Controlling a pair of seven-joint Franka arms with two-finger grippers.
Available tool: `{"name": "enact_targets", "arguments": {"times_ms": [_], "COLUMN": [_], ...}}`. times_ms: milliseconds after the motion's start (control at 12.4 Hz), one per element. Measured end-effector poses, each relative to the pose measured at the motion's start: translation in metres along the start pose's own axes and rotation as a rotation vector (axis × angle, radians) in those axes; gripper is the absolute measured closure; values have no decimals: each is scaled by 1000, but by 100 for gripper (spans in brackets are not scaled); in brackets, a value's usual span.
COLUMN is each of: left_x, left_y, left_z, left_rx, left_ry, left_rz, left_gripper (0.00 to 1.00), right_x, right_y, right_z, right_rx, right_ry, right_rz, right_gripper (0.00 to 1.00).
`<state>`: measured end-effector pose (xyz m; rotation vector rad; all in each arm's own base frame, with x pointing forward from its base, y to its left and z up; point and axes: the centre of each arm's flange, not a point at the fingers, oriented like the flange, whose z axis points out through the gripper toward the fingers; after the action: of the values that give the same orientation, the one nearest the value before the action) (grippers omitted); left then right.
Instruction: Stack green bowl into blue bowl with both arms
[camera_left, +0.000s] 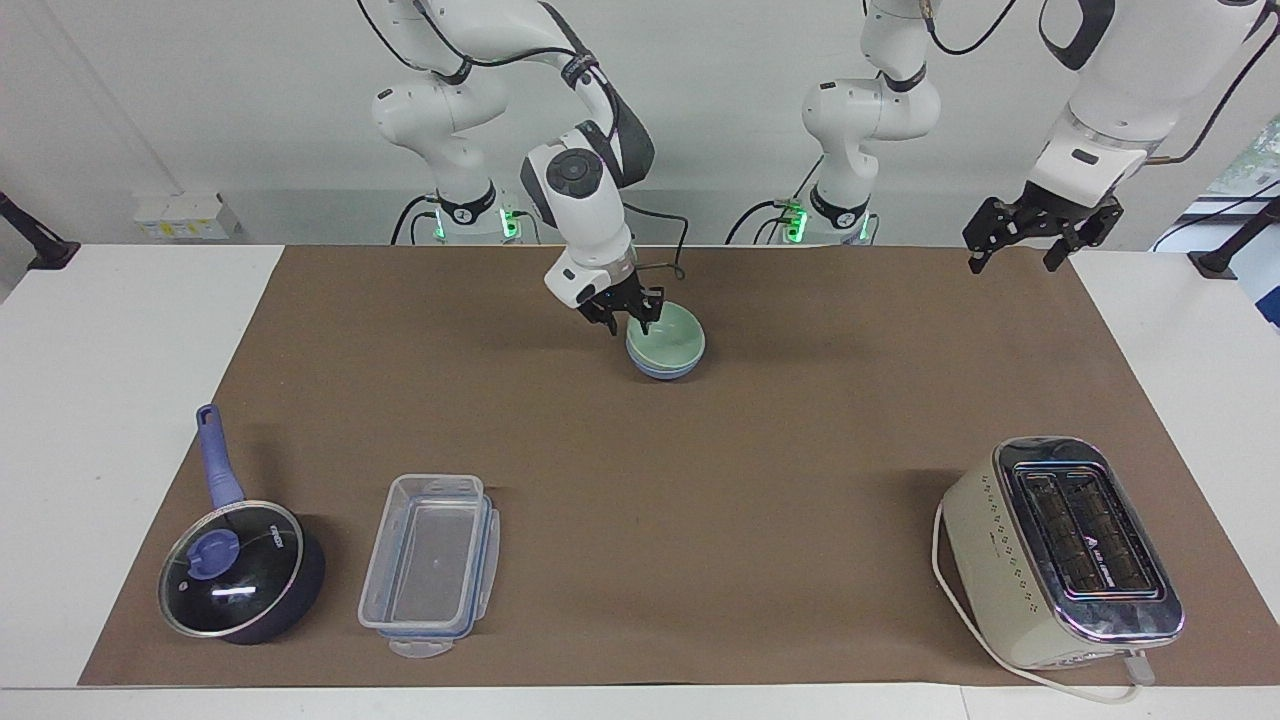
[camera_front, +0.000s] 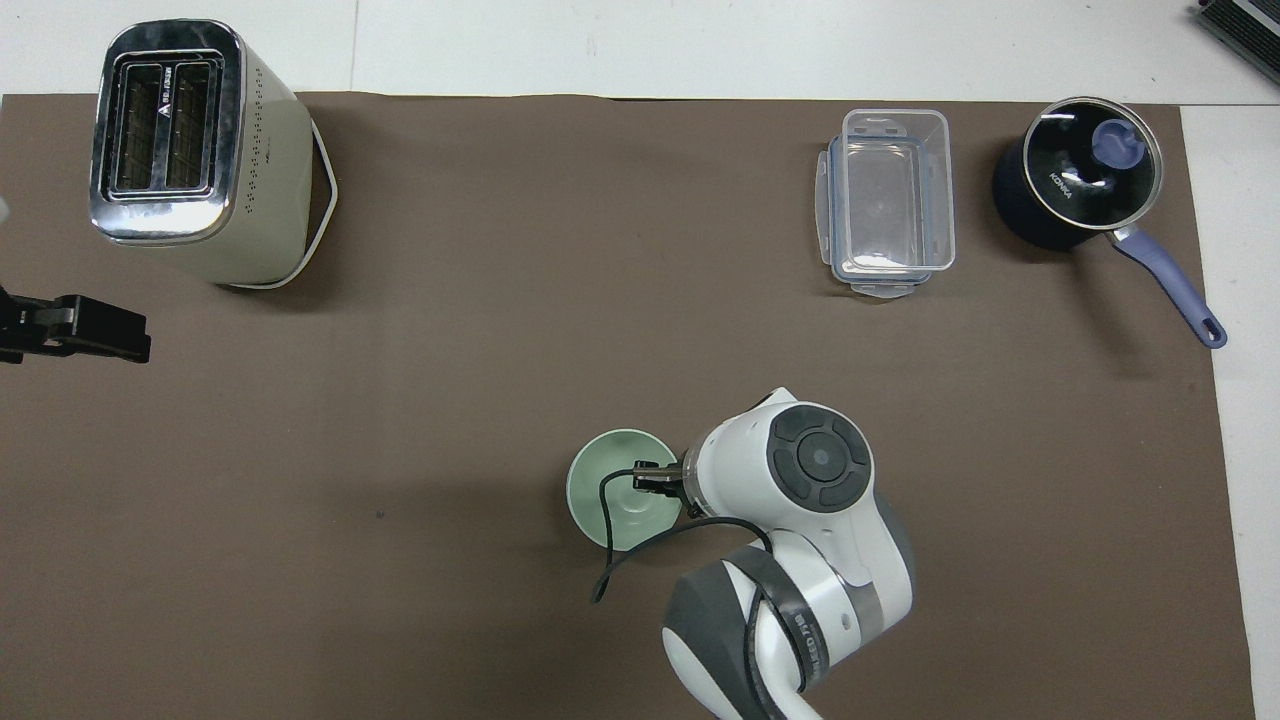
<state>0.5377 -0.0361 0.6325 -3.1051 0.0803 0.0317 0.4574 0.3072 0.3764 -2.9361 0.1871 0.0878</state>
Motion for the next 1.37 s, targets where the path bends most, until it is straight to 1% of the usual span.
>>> {"name": "enact_targets", "arguments": {"times_ms": [80,161,241,321,402,482,562,643,804,884,1045,1366], "left_x": [0,0,0,0,0,0,0,0,0,0,0,0], "left_y": [0,0,0,0,0,0,0,0,0,0,0,0], "left_z": [0,0,0,0,0,0,0,0,0,0,0,0], "left_rx": [0,0,0,0,0,0,0,0,0,0,0,0], "left_ry": [0,0,0,0,0,0,0,0,0,0,0,0], "left_rz": [0,0,0,0,0,0,0,0,0,0,0,0], "left_gripper": [0,0,0,0,0,0,0,0,0,0,0,0], "right_x": [5,8,10,15,21,28,38,49,66,72,77,89], "right_y": [5,10,17,31,48,70,99,129,172,186,199,213], "right_z": [-15,-32,-49,-72,-94,-118,-144,-166,-207,-225,-254,-318], "right_rx": [15,28,37,48,59,69,75,72,66,48,-43,-161], "right_ry": [22,42,59,80,104,135,170,192,211,231,269,258], "right_rz": [12,22,34,59,90,124,146,153,170,174,157,130], "right_gripper": [37,24,15,15,6,0,0,0,0,0,0,0]}}
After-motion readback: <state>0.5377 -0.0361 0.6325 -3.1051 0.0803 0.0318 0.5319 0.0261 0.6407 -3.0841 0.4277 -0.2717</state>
